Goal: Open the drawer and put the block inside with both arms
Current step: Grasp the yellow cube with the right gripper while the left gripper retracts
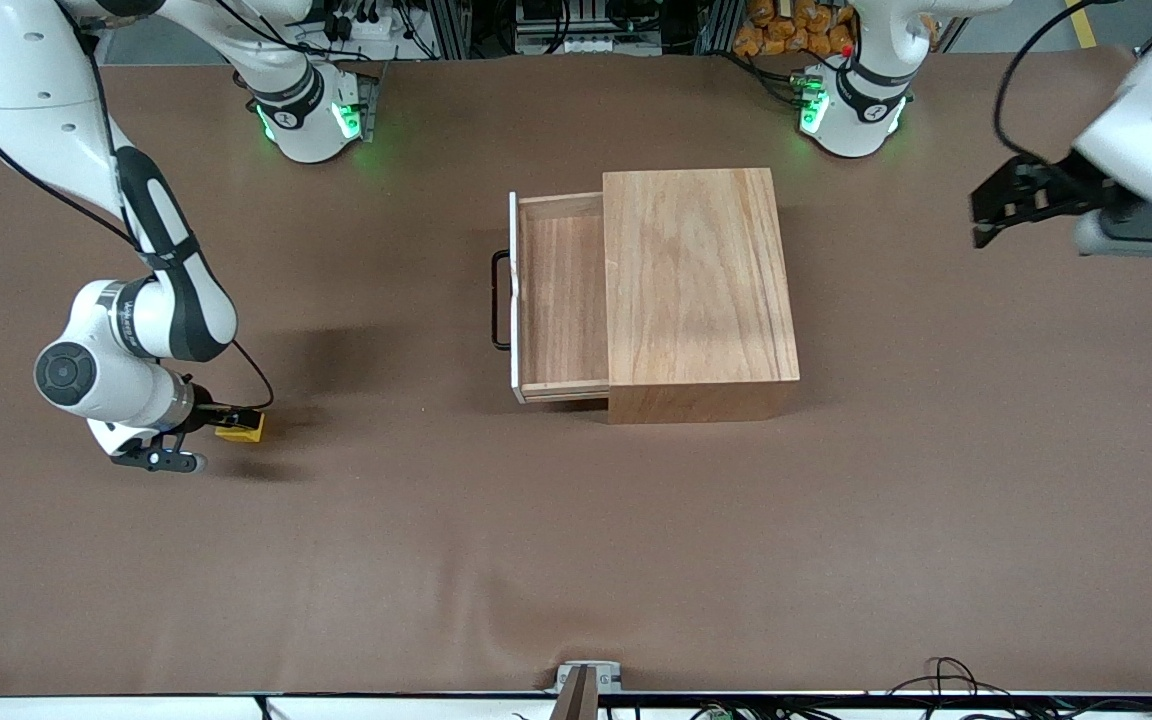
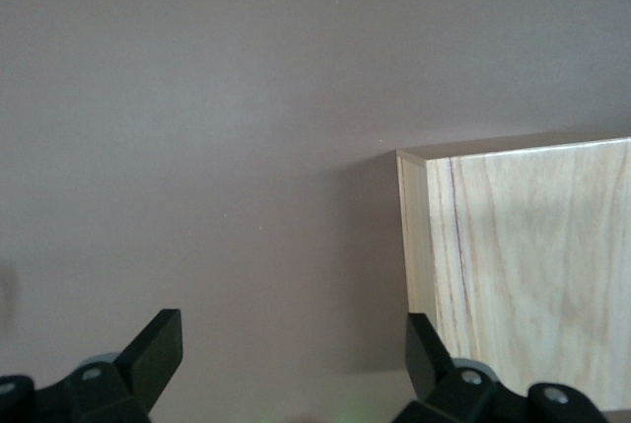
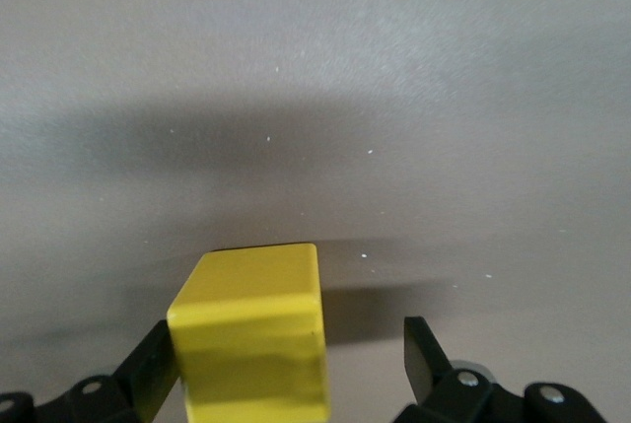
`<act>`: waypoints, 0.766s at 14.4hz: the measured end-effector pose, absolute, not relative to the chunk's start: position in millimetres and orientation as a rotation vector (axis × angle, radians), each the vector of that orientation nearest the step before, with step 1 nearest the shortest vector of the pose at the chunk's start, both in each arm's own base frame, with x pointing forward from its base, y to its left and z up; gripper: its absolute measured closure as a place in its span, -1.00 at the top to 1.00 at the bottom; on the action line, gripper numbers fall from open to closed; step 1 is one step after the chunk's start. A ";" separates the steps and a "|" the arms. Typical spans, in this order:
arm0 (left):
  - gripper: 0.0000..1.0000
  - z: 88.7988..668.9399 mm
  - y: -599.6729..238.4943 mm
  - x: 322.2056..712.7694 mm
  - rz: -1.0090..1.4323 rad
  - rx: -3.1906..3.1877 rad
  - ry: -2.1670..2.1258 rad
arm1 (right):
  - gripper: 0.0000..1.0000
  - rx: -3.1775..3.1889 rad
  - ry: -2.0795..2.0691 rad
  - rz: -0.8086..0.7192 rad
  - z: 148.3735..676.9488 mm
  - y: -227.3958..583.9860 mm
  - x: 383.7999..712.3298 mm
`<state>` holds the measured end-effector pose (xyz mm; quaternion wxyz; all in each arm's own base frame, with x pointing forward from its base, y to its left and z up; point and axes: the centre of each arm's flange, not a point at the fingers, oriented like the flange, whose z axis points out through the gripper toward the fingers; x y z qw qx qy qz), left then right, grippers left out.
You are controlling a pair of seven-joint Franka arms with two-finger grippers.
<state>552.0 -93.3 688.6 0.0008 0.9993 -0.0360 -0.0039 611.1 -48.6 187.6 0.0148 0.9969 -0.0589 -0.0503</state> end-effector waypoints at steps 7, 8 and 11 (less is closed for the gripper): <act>1.00 669.2 -61.5 533.1 -0.096 3.108 0.019 | 0.12 3.117 -0.194 -0.123 196.1 -44.6 618.3; 1.00 668.0 -64.6 525.4 -0.082 3.106 0.018 | 0.12 3.117 -0.195 -0.110 210.5 -44.8 621.8; 1.00 664.8 -63.7 504.4 -0.056 3.113 0.030 | 0.12 3.116 -0.191 -0.113 276.0 -45.3 625.7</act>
